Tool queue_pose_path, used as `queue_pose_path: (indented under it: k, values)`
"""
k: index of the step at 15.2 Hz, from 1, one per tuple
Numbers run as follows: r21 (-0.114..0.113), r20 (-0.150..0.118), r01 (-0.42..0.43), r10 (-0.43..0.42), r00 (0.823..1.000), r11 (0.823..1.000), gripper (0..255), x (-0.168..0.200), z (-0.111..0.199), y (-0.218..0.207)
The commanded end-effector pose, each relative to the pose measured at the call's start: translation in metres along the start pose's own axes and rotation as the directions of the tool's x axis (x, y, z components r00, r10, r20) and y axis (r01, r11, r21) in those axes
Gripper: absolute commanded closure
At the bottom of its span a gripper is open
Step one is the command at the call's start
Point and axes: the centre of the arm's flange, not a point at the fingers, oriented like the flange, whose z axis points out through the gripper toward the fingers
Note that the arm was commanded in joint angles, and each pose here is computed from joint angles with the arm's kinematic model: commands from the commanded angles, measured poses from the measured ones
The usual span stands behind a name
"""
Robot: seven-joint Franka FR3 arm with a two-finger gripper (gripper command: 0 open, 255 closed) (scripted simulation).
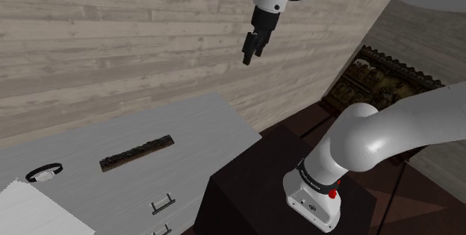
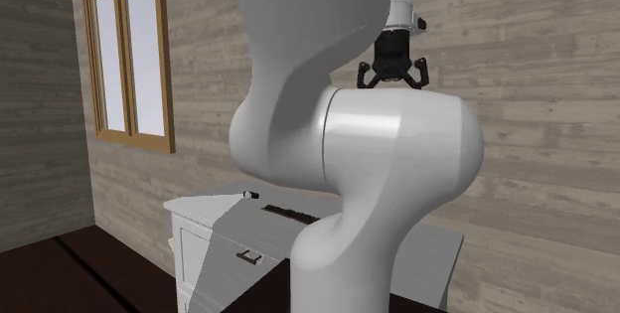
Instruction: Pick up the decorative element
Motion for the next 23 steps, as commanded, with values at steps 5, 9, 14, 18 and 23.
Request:
queue_pose_path:
  k: [5,9,14,18,23]
  values:
    - [0.008,-0.024,0.186,-0.186,0.982,0.983,0,0.047,0.055,-0.031]
    - [0.011,-0.040,0.305,-0.305,0.952,0.952,0,0.075,0.089,-0.056]
    - [0.012,-0.060,0.448,-0.447,0.893,0.894,0,0.106,0.131,-0.093]
    - [0.010,-0.075,0.555,-0.552,0.830,0.832,0,0.128,0.164,-0.125]
    - [0.006,-0.094,0.676,-0.672,0.734,0.737,0,0.149,0.204,-0.169]
